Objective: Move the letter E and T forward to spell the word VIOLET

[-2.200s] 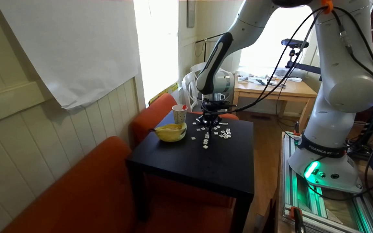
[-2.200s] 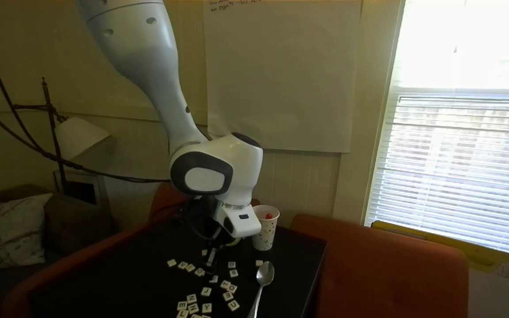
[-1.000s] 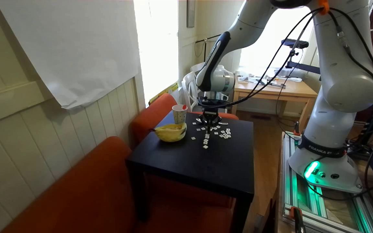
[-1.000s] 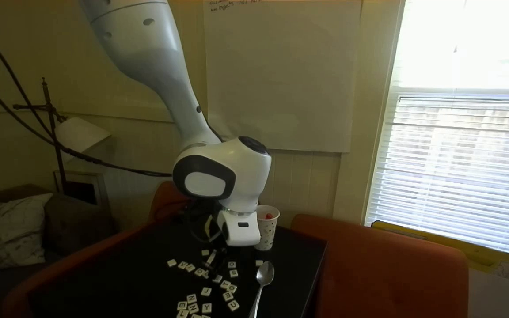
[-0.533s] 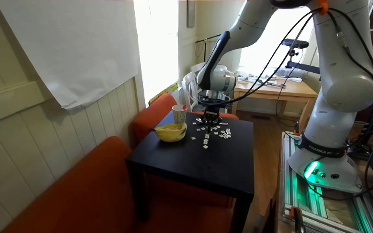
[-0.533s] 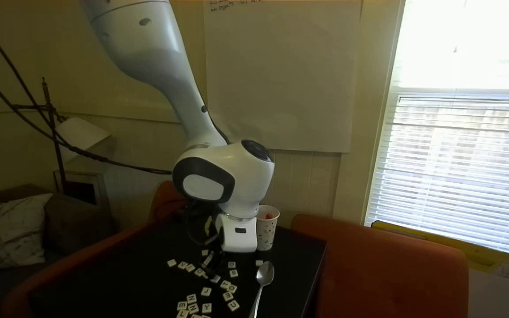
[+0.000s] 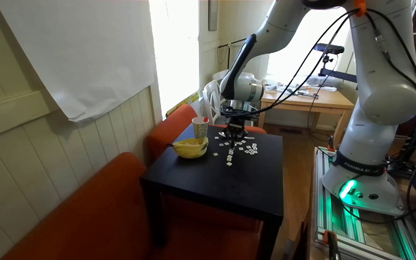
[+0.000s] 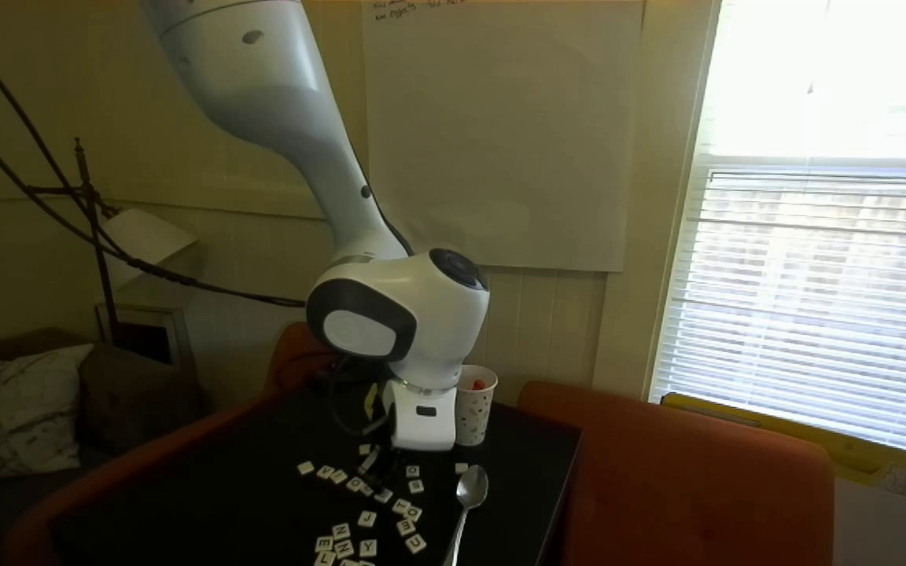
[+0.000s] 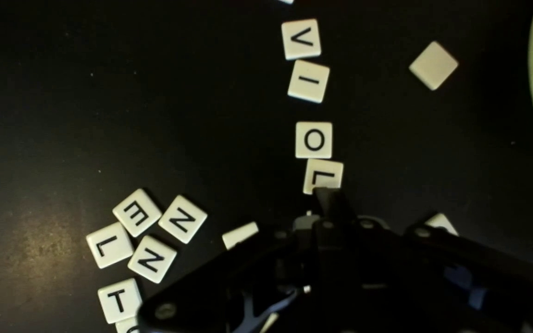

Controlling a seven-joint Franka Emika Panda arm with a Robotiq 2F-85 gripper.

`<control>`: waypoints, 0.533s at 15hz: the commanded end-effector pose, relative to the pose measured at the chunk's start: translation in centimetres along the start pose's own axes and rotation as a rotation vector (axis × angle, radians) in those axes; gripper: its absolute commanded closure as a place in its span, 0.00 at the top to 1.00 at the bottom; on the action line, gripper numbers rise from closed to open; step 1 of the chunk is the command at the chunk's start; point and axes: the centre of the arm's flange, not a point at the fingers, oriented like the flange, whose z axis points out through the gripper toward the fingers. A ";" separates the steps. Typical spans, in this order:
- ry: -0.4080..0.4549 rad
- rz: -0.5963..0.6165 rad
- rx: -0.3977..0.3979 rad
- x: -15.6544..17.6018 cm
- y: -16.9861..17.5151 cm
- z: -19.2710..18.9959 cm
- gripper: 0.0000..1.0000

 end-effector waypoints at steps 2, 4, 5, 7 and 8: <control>0.007 -0.005 0.051 -1.4 1.1 -3.2 0.02; 0.015 -0.020 0.066 -2.1 1.6 -4.6 0.03; 0.023 -0.043 0.063 -2.6 1.9 -5.4 0.03; 0.043 -0.131 0.057 -3.5 2.4 -6.6 0.03; 0.060 -0.210 0.041 -4.2 2.7 -7.4 0.04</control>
